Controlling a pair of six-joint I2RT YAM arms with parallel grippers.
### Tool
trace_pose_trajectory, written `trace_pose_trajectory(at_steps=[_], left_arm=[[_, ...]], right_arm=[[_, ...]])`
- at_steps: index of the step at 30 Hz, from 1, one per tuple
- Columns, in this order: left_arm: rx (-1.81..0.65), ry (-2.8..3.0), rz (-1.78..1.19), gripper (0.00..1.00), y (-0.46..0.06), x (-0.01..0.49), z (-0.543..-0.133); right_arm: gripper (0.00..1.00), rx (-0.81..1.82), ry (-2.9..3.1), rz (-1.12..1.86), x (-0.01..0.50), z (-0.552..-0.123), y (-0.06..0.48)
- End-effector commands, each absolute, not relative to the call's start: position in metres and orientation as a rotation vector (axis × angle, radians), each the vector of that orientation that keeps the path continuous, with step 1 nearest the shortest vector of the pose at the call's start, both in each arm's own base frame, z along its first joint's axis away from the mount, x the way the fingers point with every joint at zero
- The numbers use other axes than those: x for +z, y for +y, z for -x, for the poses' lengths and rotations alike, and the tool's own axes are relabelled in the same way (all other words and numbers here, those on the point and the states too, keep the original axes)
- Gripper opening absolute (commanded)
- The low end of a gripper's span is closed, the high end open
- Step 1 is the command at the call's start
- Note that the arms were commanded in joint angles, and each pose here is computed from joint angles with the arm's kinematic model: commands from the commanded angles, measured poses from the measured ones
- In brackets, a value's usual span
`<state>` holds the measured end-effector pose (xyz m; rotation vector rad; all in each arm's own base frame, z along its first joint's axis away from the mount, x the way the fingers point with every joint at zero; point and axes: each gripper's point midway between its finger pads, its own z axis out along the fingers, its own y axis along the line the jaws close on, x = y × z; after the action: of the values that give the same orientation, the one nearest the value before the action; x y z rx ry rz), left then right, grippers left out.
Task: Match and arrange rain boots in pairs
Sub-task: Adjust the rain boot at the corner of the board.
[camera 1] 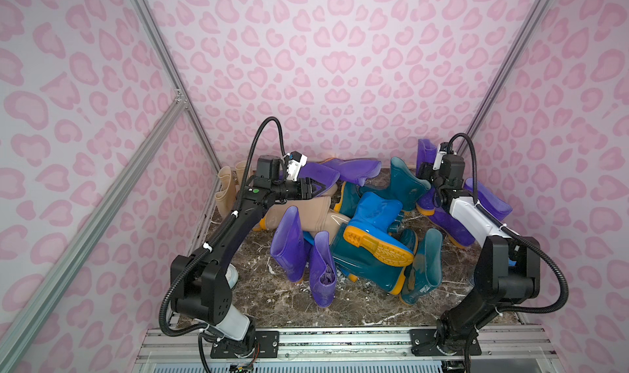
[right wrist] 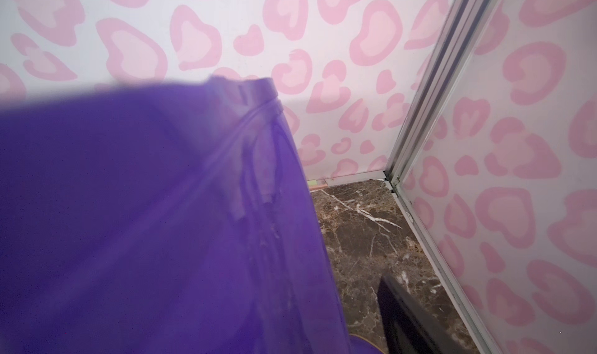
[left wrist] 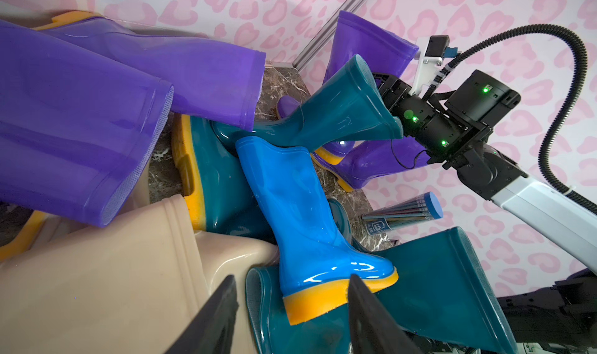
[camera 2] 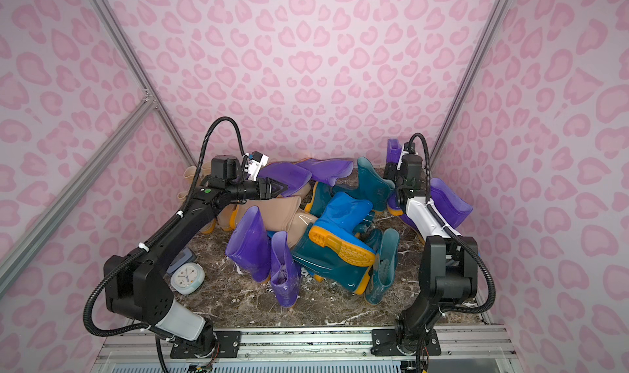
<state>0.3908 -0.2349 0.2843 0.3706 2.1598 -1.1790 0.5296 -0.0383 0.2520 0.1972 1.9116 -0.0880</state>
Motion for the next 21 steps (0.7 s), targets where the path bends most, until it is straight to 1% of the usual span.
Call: trace_pose_trajectory(at_steps=[1, 2, 3, 4, 5, 6, 7, 11, 15, 19, 21], left_arm=[[-1.167, 2.133, -0.393, 0.57, -0.235, 0.29, -0.393], [-1.167, 2.135, -0.394, 0.57, -0.235, 0.29, -0.392], [-1.167, 2.136, -0.396, 0.57, -0.235, 0.289, -0.392], [-1.163, 2.137, -0.396, 0.57, -0.235, 0.289, -0.393], [-1.163, 2.14, -0.398, 0.57, -0.235, 0.288, -0.392], [-1.161, 2.14, -0.396, 0.57, -0.235, 0.288, -0.393], [-1.162, 2.141, -0.396, 0.57, -0.235, 0.287, -0.393], [-1.166, 2.145, -0.394, 0.56, -0.235, 0.285, -0.394], [-1.161, 2.155, -0.394, 0.56, -0.236, 0.282, -0.395], [-1.157, 2.158, -0.397, 0.56, -0.235, 0.281, -0.396], [-1.151, 2.158, -0.399, 0.56, -0.235, 0.28, -0.396]], right_arm=[[0.76, -0.105, 1.916, -0.18, 0.253, -0.534, -0.04], [0.73, -0.093, 1.909, -0.171, 0.256, -0.537, -0.038], [0.66, -0.076, 1.912, -0.157, 0.259, -0.538, -0.034], [0.52, -0.063, 1.899, -0.136, 0.267, -0.541, -0.031], [0.29, -0.056, 1.873, -0.123, 0.278, -0.546, -0.029], [0.02, -0.068, 1.872, -0.141, 0.283, -0.551, -0.032], [0.0, -0.071, 1.868, -0.154, 0.288, -0.557, -0.035], [0.0, -0.061, 1.807, -0.199, 0.322, -0.584, -0.044], [0.0, -0.057, 1.727, -0.207, 0.356, -0.613, -0.042], [0.0, -0.07, 1.675, -0.21, 0.373, -0.639, -0.046], [0.0, -0.104, 1.672, -0.221, 0.368, -0.65, -0.053]])
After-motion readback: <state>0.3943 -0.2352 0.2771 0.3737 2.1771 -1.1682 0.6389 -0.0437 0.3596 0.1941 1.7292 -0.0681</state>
